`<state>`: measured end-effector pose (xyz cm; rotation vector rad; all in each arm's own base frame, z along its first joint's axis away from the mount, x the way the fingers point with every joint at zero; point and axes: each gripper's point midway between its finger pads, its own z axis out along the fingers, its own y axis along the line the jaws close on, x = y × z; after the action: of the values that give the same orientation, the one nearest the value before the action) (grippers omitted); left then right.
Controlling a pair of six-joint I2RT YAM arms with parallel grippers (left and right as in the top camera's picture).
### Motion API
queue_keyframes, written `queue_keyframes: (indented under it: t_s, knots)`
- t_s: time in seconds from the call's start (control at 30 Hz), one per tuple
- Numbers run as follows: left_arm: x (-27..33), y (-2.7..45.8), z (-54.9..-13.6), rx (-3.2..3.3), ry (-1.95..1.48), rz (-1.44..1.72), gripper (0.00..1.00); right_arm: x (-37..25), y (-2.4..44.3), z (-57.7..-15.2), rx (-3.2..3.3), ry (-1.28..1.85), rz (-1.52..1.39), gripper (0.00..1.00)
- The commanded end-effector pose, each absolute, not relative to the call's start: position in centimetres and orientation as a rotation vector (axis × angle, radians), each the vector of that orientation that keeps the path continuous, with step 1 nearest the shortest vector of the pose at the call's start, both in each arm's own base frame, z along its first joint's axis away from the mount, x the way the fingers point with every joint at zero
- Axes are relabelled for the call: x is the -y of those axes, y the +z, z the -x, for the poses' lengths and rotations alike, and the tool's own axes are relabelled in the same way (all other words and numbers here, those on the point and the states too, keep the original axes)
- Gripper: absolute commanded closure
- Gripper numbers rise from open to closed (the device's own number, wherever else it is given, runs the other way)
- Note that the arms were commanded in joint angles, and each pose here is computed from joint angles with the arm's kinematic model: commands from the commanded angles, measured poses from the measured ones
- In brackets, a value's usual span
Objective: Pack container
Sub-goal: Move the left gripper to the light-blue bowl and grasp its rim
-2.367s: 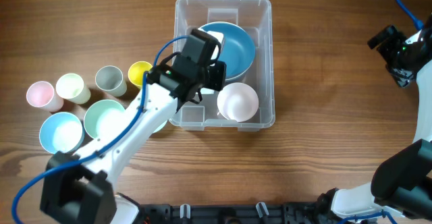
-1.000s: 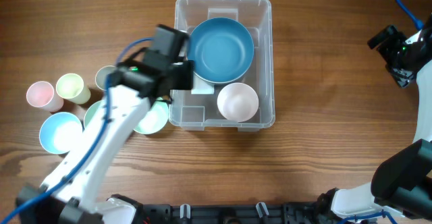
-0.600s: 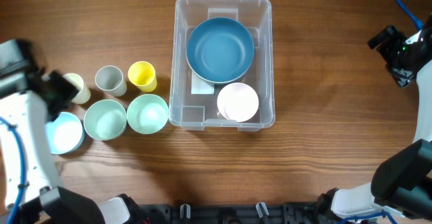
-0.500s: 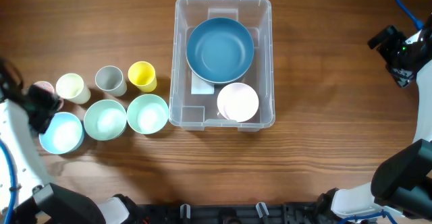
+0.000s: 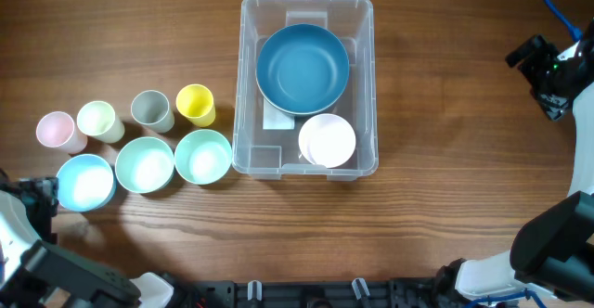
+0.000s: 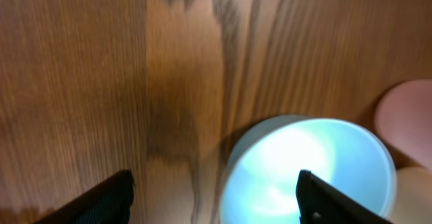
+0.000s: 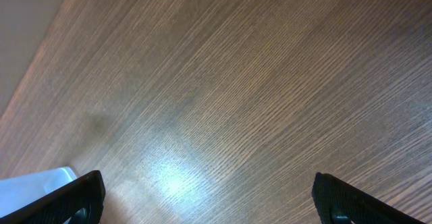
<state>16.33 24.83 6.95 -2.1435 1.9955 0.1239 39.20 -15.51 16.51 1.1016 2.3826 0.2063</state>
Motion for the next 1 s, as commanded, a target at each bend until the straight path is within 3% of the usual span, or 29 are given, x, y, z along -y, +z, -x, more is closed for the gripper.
queue_keyframes:
  t_s: [0.0,0.3,0.53,0.8,0.97]
  knots:
    - [-24.4,4.7,-16.1,-2.109,0.103,2.1,0.31,15.4,16.2,-39.3,-2.387,0.211,-1.108,0.0]
    - [-23.4,1.2,-17.8,-2.245,0.008,2.033,0.5,15.4,16.2,-39.3,-2.387,0.211,-1.108,0.01]
    - [-22.6,0.2,-17.6,-2.293,-0.009,2.054,0.96,15.4,16.2,-39.3,-2.387,0.211,-1.108,0.0]
    - [-21.4,4.3,-17.1,-2.254,-0.02,2.023,0.96,15.4,16.2,-39.3,-2.387,0.211,-1.108,0.0]
    - [-16.5,13.2,-19.7,-2.185,-0.285,1.703,0.96,15.4,16.2,-39.3,-2.387,0.211,-1.108,0.0]
